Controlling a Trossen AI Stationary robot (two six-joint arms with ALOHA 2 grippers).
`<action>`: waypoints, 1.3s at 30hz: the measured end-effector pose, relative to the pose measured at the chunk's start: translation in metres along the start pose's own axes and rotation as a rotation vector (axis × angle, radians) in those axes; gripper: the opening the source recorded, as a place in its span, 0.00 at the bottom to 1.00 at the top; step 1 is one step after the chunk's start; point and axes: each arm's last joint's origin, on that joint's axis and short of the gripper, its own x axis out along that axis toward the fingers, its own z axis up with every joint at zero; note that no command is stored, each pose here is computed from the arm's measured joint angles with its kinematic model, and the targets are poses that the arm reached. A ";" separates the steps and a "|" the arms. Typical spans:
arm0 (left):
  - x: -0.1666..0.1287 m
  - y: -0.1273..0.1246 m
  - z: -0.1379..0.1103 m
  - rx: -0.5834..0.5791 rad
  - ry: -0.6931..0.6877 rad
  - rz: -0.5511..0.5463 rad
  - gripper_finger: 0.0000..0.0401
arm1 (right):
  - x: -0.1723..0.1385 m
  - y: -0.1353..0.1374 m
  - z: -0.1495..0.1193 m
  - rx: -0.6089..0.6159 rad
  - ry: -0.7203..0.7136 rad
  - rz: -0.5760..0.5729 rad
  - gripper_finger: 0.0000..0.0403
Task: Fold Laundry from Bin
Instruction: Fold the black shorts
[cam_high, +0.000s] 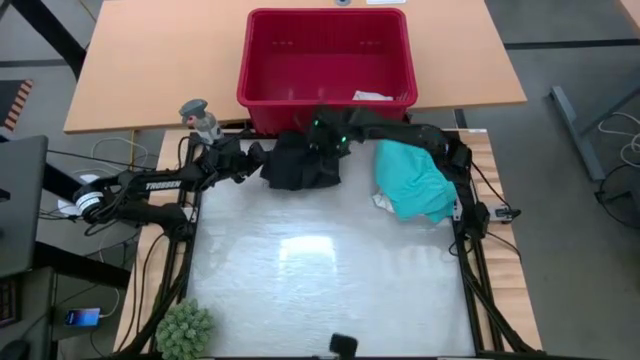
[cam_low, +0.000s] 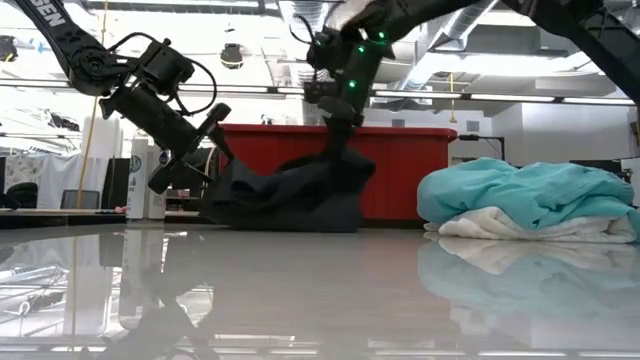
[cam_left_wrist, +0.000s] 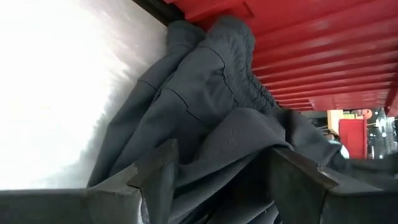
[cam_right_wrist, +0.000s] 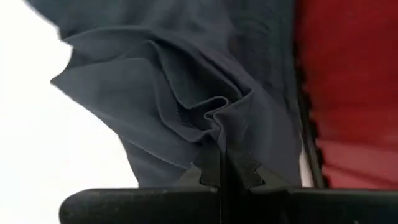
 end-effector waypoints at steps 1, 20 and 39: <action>0.000 0.000 0.000 0.001 -0.001 0.003 0.54 | 0.001 -0.008 -0.003 0.043 0.006 0.023 0.06; -0.002 0.025 0.008 0.122 -0.002 0.239 0.56 | 0.015 -0.061 -0.015 0.285 -0.039 0.042 0.54; -0.001 0.019 0.007 0.200 0.162 0.094 0.56 | -0.023 -0.054 -0.010 0.218 0.020 0.260 0.55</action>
